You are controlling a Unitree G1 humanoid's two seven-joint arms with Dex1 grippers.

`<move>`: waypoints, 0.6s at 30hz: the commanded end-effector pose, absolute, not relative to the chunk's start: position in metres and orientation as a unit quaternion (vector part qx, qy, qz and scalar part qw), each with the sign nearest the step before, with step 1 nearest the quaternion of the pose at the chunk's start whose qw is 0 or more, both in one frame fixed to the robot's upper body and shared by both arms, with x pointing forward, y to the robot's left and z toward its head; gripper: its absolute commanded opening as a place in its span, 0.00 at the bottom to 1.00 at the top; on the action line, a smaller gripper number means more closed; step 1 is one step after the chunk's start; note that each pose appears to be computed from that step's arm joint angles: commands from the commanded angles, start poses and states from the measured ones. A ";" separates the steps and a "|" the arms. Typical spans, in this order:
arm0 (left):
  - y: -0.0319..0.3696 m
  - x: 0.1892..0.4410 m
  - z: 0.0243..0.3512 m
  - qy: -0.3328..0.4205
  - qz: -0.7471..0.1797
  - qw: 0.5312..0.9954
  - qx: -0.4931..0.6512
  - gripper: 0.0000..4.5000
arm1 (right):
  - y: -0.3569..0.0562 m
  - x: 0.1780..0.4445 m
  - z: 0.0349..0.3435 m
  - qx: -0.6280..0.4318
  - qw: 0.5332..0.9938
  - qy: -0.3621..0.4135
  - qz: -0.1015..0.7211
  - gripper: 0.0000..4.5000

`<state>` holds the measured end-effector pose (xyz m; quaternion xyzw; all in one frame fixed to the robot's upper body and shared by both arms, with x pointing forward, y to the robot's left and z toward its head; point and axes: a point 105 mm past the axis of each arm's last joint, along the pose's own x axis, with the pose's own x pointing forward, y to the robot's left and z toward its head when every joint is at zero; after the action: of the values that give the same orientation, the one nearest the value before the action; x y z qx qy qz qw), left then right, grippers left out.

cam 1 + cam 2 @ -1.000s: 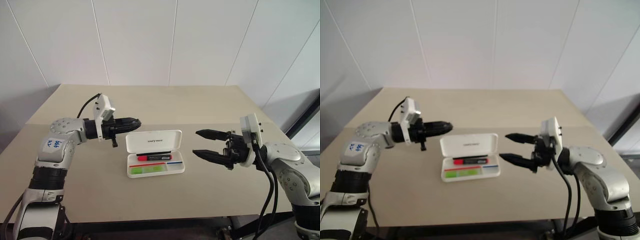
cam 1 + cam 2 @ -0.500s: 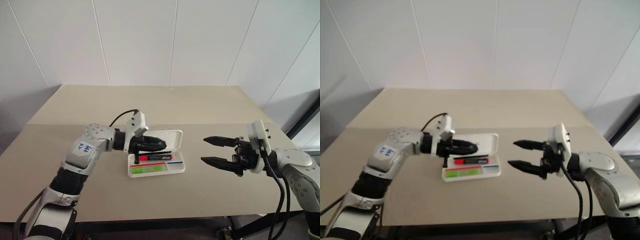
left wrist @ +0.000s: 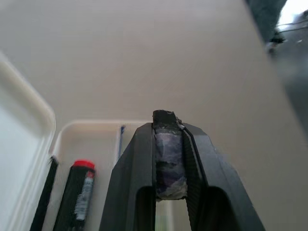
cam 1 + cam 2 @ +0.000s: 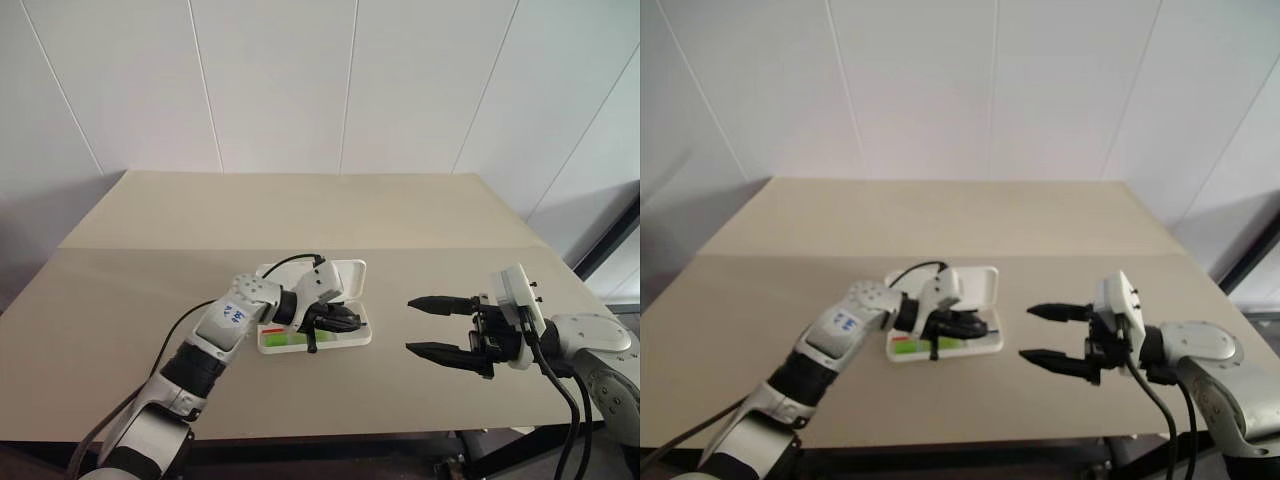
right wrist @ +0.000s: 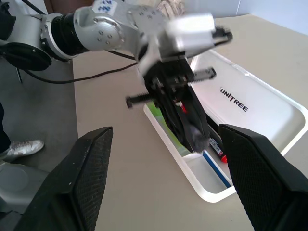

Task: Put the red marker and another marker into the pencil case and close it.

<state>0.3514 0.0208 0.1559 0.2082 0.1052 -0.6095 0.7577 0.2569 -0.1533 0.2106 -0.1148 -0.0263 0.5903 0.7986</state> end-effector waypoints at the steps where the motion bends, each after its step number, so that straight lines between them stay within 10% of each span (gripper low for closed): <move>1: 0.008 0.358 0.164 0.080 -0.604 0.760 0.226 0.09 | -0.152 0.250 0.213 -0.140 0.789 -0.031 0.597 1.00; 18: 0.006 0.356 0.154 0.096 -0.603 0.752 0.246 0.09 | -0.186 0.257 0.190 -0.153 0.802 0.017 0.578 1.00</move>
<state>0.3595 0.0116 0.1440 0.2373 0.1175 -0.5979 0.7566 0.2578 -0.1818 0.1812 -0.1306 0.0293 0.5803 0.8033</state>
